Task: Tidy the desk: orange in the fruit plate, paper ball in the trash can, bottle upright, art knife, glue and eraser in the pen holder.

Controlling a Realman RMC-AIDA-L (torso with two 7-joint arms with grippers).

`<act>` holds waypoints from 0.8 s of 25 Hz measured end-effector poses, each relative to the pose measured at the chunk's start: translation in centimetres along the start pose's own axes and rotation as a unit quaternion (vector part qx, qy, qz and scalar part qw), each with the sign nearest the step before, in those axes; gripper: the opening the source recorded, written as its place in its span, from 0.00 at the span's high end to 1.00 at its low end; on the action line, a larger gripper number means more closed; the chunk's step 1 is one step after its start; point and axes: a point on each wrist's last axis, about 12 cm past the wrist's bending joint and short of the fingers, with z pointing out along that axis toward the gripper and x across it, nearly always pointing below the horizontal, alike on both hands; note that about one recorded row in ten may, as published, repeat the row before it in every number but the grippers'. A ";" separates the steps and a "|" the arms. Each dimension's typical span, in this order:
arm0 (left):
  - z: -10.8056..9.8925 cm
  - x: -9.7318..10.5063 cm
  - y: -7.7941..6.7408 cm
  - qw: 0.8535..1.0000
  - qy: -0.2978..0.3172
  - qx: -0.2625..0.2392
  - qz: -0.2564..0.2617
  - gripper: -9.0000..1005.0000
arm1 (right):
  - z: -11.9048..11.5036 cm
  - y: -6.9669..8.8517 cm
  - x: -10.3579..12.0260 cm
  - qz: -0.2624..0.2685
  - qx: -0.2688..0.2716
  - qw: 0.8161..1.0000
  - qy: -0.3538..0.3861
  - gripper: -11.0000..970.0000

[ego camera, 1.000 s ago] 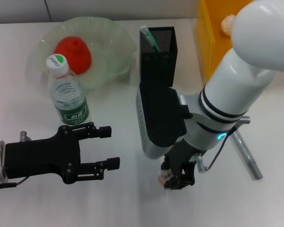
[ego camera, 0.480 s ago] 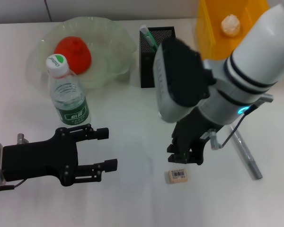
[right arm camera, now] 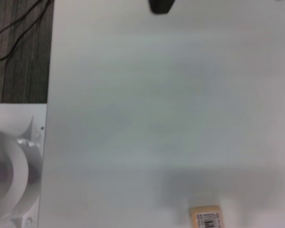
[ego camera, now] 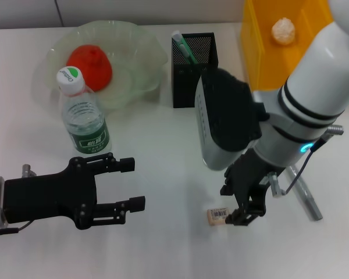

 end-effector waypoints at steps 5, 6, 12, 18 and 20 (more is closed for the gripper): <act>0.1 -0.1 0.0 1.000 0.000 0.002 0.001 0.22 | 1.0 0.3 -0.3 -0.016 -0.001 1.000 0.008 0.44; 0.1 -0.1 0.0 1.000 0.000 0.002 0.001 0.22 | 1.2 0.3 -0.3 -0.018 -0.001 1.000 0.009 0.43; 0.0 0.0 0.0 1.000 -0.001 0.001 -0.001 0.22 | 2.3 0.5 -0.8 -0.029 0.006 0.999 0.015 0.43; 0.0 0.0 0.0 1.000 -0.001 0.000 -0.001 0.22 | 3.2 0.5 -0.8 -0.030 0.007 0.999 0.021 0.48; 0.0 0.0 0.0 1.000 -0.001 0.000 -0.001 0.22 | 3.3 0.5 -0.9 -0.031 0.009 0.999 0.021 0.50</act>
